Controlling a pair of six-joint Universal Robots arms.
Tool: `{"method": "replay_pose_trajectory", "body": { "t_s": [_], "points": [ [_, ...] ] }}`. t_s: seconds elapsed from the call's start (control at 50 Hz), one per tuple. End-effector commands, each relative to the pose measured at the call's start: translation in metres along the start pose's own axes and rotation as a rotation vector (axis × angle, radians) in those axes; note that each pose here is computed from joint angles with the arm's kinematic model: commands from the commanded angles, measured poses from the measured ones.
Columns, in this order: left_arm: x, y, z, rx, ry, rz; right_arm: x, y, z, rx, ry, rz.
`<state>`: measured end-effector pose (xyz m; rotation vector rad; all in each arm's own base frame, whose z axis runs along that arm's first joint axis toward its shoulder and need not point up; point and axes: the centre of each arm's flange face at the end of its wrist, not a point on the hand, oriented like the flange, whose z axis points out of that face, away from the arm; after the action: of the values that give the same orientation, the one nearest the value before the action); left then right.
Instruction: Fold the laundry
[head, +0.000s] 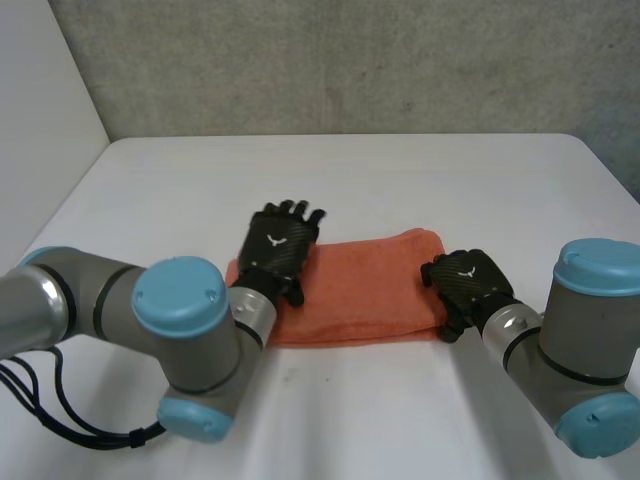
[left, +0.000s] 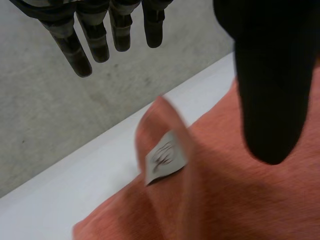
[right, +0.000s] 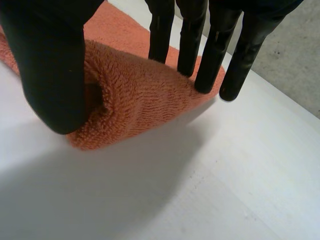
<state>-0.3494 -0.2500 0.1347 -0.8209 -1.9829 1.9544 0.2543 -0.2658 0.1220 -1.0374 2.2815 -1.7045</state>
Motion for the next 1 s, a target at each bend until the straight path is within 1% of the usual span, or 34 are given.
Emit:
{"method": "replay_pose_trajectory", "body": {
  "t_s": [0.02, 0.04, 0.08, 0.14, 0.2, 0.28, 0.3, 0.34, 0.36, 0.38, 0.4, 0.42, 0.44, 0.46, 0.48, 0.52, 0.54, 0.56, 0.58, 0.6, 0.62, 0.64, 0.68, 0.7, 0.74, 0.8, 0.84, 0.86, 0.9, 0.92, 0.94, 0.96, 1.0],
  "points": [
    [-0.059, 0.024, 0.028, -0.055, -0.153, 0.054, 0.006, 0.004, 0.002, -0.006, 0.022, -0.062],
    [-0.059, 0.024, 0.028, -0.055, -0.154, 0.054, 0.006, 0.004, 0.002, -0.006, 0.022, -0.062],
    [-0.063, 0.028, 0.026, -0.077, -0.168, 0.093, 0.008, 0.006, 0.002, -0.002, 0.036, -0.109],
    [-0.064, 0.029, 0.020, -0.097, -0.175, 0.108, 0.009, 0.006, 0.004, 0.005, 0.048, -0.149],
    [-0.063, 0.020, 0.009, -0.099, -0.174, 0.109, 0.012, 0.002, 0.005, 0.023, 0.074, -0.184],
    [-0.061, 0.002, -0.006, -0.071, -0.169, 0.103, 0.020, -0.015, 0.009, 0.062, 0.131, -0.262],
    [-0.061, 0.002, -0.007, -0.071, -0.169, 0.103, 0.020, -0.016, 0.009, 0.062, 0.131, -0.262],
    [-0.060, -0.013, -0.016, -0.042, -0.168, 0.098, 0.018, -0.041, 0.012, 0.128, 0.158, -0.344],
    [-0.060, -0.013, -0.016, -0.042, -0.168, 0.098, 0.018, -0.041, 0.012, 0.128, 0.158, -0.344],
    [-0.061, -0.019, -0.021, -0.030, -0.171, 0.096, 0.005, -0.058, 0.011, 0.185, 0.143, -0.389],
    [-0.065, -0.024, -0.024, -0.025, -0.181, 0.095, -0.018, -0.076, 0.009, 0.253, 0.104, -0.436],
    [-0.065, -0.024, -0.024, -0.024, -0.181, 0.095, -0.018, -0.076, 0.009, 0.254, 0.104, -0.436],
    [-0.067, -0.028, -0.027, -0.017, -0.188, 0.094, -0.043, -0.093, 0.006, 0.326, 0.059, -0.478],
    [-0.067, -0.028, -0.027, -0.017, -0.188, 0.094, -0.043, -0.093, 0.006, 0.327, 0.059, -0.478],
    [-0.069, -0.029, -0.030, -0.017, -0.194, 0.094, -0.066, -0.102, 0.004, 0.374, 0.016, -0.513],
    [-0.080, -0.031, -0.033, -0.020, -0.223, 0.092, -0.108, -0.107, 0.003, 0.433, -0.067, -0.571],
    [-0.080, -0.031, -0.033, -0.020, -0.223, 0.092, -0.108, -0.107, 0.003, 0.433, -0.067, -0.571],
    [-0.089, -0.032, -0.034, -0.020, -0.245, 0.091, -0.128, -0.102, 0.002, 0.447, -0.121, -0.597],
    [-0.089, -0.032, -0.034, -0.020, -0.245, 0.090, -0.148, -0.094, -0.001, 0.459, -0.186, -0.623],
    [-0.095, -0.034, -0.036, -0.021, -0.262, 0.088, -0.148, -0.094, -0.001, 0.459, -0.186, -0.624],
    [-0.101, -0.034, -0.038, -0.027, -0.277, 0.086, -0.168, -0.084, -0.006, 0.464, -0.264, -0.648],
    [-0.101, -0.034, -0.038, -0.027, -0.277, 0.085, -0.168, -0.083, -0.006, 0.464, -0.264, -0.648],
    [-0.105, -0.030, -0.039, -0.046, -0.284, 0.082, -0.198, -0.060, -0.020, 0.457, -0.426, -0.695],
    [-0.105, -0.030, -0.039, -0.046, -0.284, 0.082, -0.198, -0.060, -0.020, 0.457, -0.427, -0.695],
    [-0.104, -0.028, -0.040, -0.055, -0.279, 0.068, -0.203, -0.051, -0.026, 0.447, -0.501, -0.707],
    [-0.102, -0.028, -0.041, -0.054, -0.274, 0.056, -0.202, -0.056, -0.028, 0.458, -0.502, -0.706],
    [-0.100, -0.030, -0.040, -0.043, -0.267, 0.031, -0.187, -0.079, -0.026, 0.485, -0.434, -0.664],
    [-0.100, -0.030, -0.040, -0.043, -0.267, 0.031, -0.187, -0.079, -0.026, 0.485, -0.433, -0.664],
    [-0.098, -0.032, -0.037, -0.029, -0.261, 0.005, -0.152, -0.103, -0.018, 0.472, -0.327, -0.547],
    [-0.098, -0.032, -0.037, -0.029, -0.260, 0.005, -0.152, -0.103, -0.018, 0.472, -0.327, -0.546],
    [-0.096, -0.035, -0.035, -0.016, -0.254, -0.006, -0.137, -0.114, -0.018, 0.468, -0.297, -0.456],
    [-0.096, -0.035, -0.035, -0.016, -0.254, -0.007, -0.137, -0.114, -0.018, 0.468, -0.296, -0.455],
    [-0.083, -0.045, -0.031, 0.022, -0.222, -0.032, -0.116, -0.135, -0.026, 0.469, -0.273, -0.240]
  ]
}}
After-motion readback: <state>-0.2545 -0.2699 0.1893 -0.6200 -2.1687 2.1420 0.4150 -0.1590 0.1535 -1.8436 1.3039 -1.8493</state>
